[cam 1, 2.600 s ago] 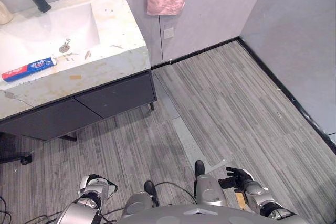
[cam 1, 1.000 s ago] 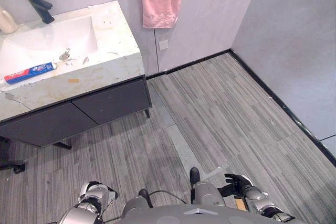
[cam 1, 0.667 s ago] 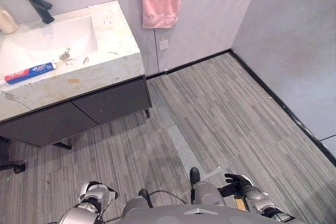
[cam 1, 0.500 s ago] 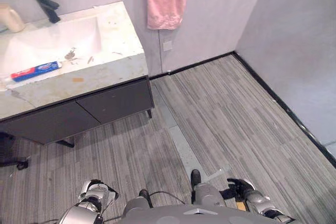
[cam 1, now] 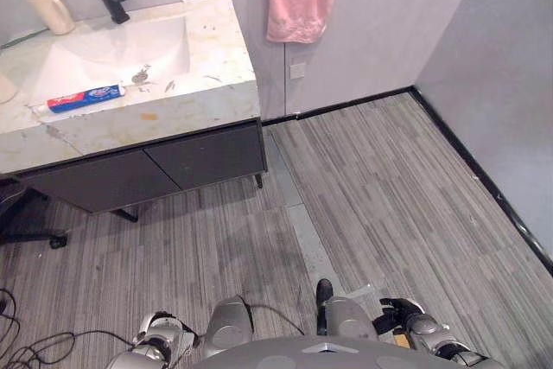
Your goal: Organize the bathroom.
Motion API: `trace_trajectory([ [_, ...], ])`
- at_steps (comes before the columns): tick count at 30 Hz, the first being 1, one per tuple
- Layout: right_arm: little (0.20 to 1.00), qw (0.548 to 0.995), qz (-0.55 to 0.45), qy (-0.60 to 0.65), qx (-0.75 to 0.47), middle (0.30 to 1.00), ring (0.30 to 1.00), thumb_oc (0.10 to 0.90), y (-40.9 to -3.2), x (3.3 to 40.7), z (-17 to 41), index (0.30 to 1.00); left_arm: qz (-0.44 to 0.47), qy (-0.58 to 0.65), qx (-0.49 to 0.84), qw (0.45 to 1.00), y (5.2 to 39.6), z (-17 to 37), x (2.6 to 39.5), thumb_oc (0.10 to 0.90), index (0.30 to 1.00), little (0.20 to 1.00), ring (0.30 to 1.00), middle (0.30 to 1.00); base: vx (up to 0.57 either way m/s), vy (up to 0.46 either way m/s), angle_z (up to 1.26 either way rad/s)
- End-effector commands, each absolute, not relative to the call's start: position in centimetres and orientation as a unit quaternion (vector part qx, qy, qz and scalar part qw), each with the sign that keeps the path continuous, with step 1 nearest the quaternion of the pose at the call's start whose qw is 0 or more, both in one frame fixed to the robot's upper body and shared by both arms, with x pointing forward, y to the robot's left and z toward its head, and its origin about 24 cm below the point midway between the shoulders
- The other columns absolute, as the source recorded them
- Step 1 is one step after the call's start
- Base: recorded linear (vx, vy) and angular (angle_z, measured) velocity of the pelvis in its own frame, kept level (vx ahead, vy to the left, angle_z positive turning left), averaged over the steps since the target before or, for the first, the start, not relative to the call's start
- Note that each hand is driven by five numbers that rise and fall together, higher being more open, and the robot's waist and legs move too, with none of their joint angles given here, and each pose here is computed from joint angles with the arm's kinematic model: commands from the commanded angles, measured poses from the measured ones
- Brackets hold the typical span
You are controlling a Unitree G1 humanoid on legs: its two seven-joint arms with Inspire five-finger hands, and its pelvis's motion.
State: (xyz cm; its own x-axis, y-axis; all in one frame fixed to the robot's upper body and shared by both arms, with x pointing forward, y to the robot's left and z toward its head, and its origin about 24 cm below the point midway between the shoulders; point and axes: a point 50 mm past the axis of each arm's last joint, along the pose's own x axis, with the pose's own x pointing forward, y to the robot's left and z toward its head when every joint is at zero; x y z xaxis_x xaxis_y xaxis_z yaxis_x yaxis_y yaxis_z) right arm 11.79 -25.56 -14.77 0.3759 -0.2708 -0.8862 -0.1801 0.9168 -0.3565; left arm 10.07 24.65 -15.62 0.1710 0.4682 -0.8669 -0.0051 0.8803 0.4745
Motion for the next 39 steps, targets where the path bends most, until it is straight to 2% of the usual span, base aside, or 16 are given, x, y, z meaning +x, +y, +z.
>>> trace_trajectory([
  [1,0.9,0.824,-0.056,0.522,-0.212,0.9,0.9,0.8,-26.7,13.7,-13.6,0.9,0.179,0.585,0.25,0.751,27.9,-14.0,12.1,0.8,0.9,0.9,0.9,0.9,0.2,0.415,0.06],
  [5,0.9,0.833,-0.038,0.504,-0.226,0.9,0.9,0.8,-26.8,14.6,-13.1,0.9,0.192,0.585,0.26,0.744,28.5,-13.4,12.6,0.8,0.9,0.9,0.9,0.9,0.19,0.335,0.03],
  [10,0.9,0.839,0.015,0.474,-0.268,0.9,0.9,0.8,-26.1,16.5,-12.3,0.9,0.238,0.604,0.249,0.719,29.8,-13.3,10.6,0.8,0.9,0.9,0.9,0.9,0.15,0.262,-0.33],
  [16,0.9,0.835,0.025,0.483,-0.261,0.9,0.9,0.8,-25.8,15.8,-12.7,0.9,0.257,0.595,0.254,0.718,30.8,-13.0,10.5,0.8,0.9,0.9,0.9,0.9,0.14,-0.085,-0.14],
  [22,0.9,0.838,0.007,0.487,-0.247,0.9,0.9,0.8,-26.0,15.3,-13.0,0.9,0.237,0.584,0.247,0.736,29.8,-13.0,12.1,0.8,0.9,0.9,0.9,0.9,0.09,-0.169,0.68],
  [31,0.9,0.833,0.007,0.499,-0.238,0.9,0.9,0.8,-25.6,14.4,-13.5,0.9,0.251,0.599,0.221,0.727,29.0,-13.9,10.1,0.8,0.9,0.9,0.9,0.9,0.06,-0.096,0.0],
  [39,0.9,0.834,-0.013,0.501,-0.231,0.9,0.9,0.8,-25.4,13.9,-13.9,0.9,0.229,0.598,0.225,0.734,28.6,-14.0,10.7,0.8,0.9,0.9,0.9,0.9,0.14,0.19,-0.13],
])
